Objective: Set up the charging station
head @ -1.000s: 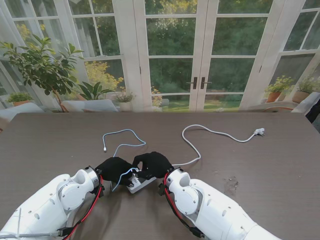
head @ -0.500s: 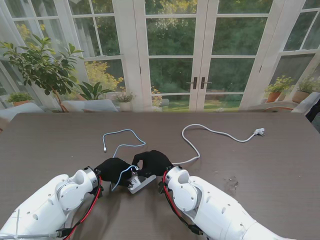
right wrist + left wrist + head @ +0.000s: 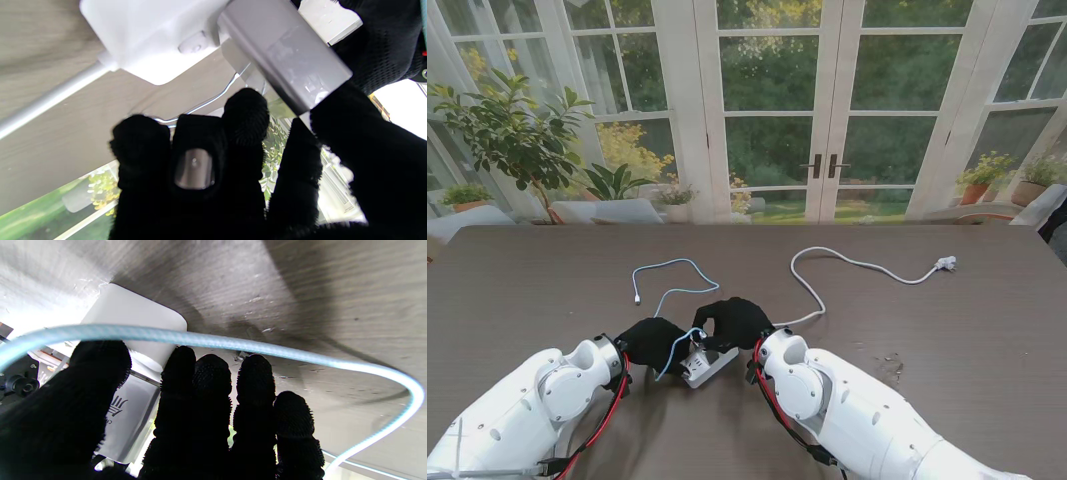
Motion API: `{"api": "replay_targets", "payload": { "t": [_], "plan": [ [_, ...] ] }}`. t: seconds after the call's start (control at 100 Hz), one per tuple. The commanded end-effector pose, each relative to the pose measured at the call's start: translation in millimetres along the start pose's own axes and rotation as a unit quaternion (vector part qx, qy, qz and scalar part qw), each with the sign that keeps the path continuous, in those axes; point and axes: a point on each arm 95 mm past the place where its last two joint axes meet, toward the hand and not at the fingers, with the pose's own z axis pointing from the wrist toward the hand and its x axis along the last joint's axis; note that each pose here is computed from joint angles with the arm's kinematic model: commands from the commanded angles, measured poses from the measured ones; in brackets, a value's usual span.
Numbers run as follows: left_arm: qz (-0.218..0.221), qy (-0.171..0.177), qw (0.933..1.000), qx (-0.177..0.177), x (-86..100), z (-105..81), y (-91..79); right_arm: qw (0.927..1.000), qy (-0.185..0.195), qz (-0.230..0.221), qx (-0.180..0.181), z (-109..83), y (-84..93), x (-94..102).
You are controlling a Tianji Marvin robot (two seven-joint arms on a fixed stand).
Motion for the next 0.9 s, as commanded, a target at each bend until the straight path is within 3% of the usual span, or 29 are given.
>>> {"api": "replay_targets", "payload": {
  "t": [0.0,0.59,0.89],
  "plan": [
    [-0.005,-0.006,0.999,-0.044,-2.4,-7.9,27.0,0.9976,-0.042,-0.013,0.053,-19.8,-29.3,-31.2],
    [0.002,-0.005,0.9991,-0.042,-3.3,-6.4,24.7,0.9941,-0.062,-0.004,0.089,-25.4,-33.4,-50.9],
    [-0.008,-0.015,0.9994,-0.03,-1.0,-4.2,21.8,0.9948,-0.056,0.005,0.085,-27.6,-36.7,-46.2]
  ]
}}
